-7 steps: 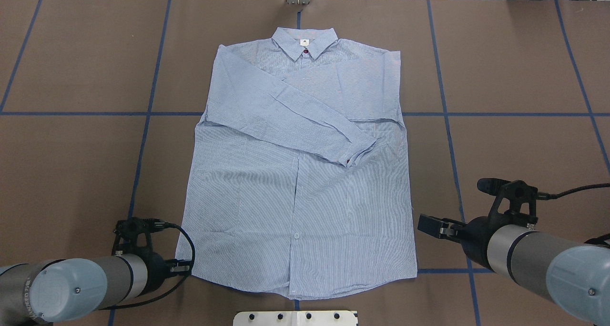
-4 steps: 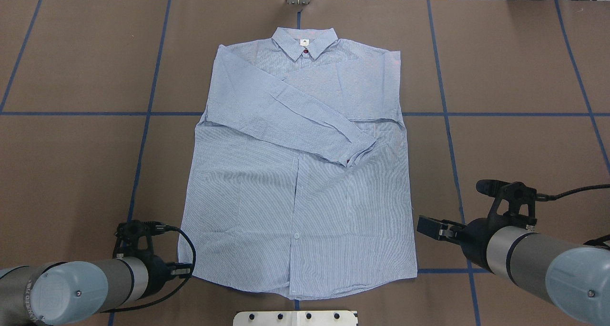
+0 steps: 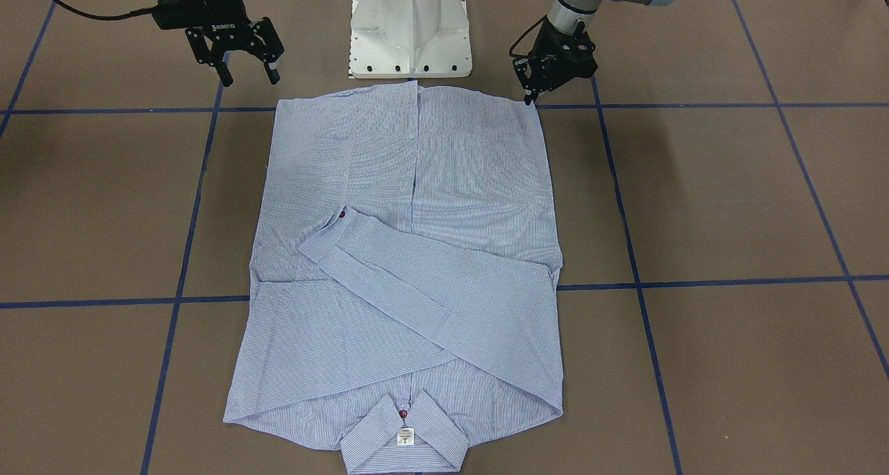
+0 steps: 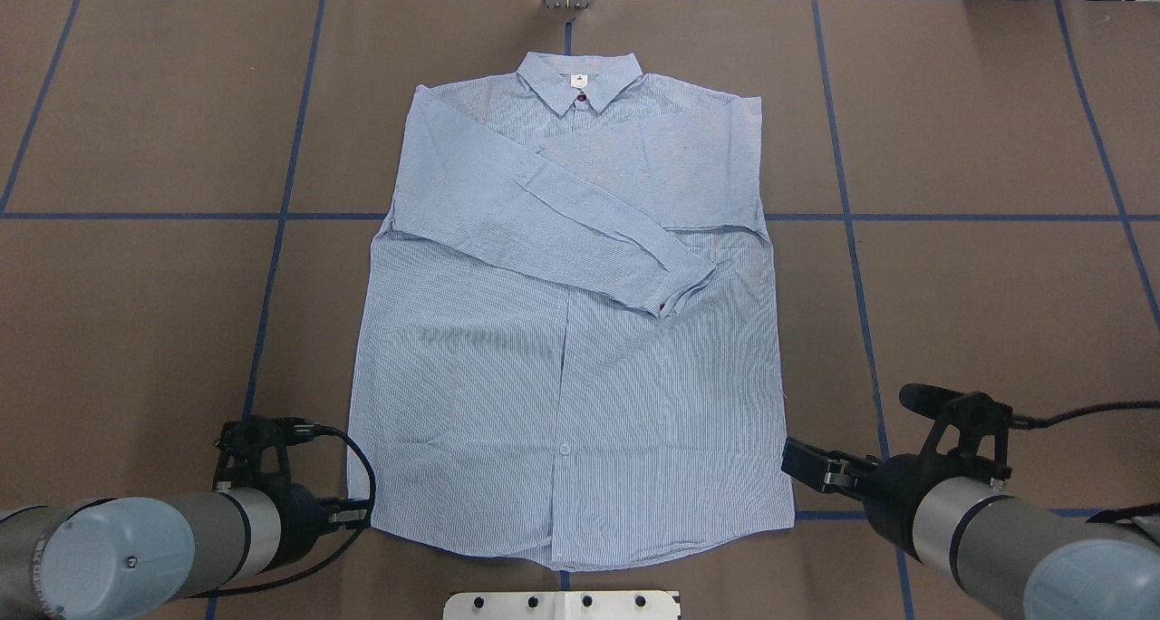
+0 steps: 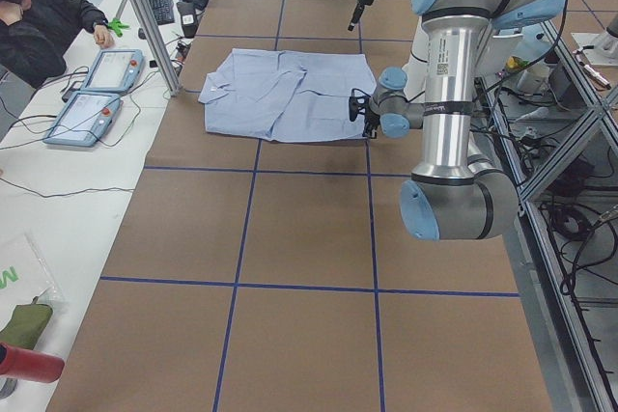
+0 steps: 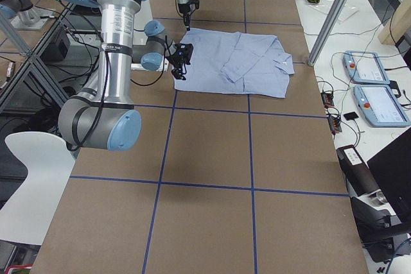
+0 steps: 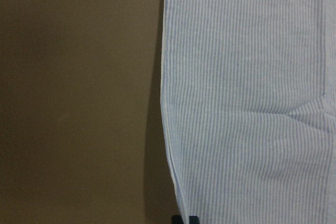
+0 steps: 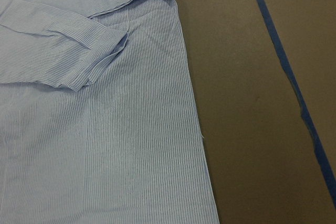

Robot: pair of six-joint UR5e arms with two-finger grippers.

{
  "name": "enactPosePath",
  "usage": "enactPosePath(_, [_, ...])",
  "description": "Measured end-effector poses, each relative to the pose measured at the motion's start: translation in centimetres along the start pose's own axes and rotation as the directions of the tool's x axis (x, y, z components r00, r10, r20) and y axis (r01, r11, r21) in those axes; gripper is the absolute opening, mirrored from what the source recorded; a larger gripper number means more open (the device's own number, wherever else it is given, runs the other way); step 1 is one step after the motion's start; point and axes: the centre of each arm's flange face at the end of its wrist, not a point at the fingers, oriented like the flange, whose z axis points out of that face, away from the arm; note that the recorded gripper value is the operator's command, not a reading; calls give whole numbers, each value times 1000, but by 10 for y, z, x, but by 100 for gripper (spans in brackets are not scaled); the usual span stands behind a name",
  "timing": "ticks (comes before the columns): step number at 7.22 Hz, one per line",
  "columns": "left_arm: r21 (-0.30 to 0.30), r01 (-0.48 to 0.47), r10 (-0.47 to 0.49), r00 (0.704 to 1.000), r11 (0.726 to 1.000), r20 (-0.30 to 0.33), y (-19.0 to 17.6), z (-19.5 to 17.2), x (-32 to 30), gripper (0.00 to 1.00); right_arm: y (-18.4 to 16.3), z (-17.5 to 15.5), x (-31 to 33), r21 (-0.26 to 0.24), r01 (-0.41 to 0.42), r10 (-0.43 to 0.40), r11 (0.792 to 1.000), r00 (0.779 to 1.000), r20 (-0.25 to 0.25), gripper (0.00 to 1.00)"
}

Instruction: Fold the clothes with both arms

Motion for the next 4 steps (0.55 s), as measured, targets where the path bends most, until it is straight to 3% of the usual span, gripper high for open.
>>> enactPosePath(4, [-1,1,-1,1000,1000,-13,0,-3,5,0,58,44,13,80,-55,57,995,998,-25,79])
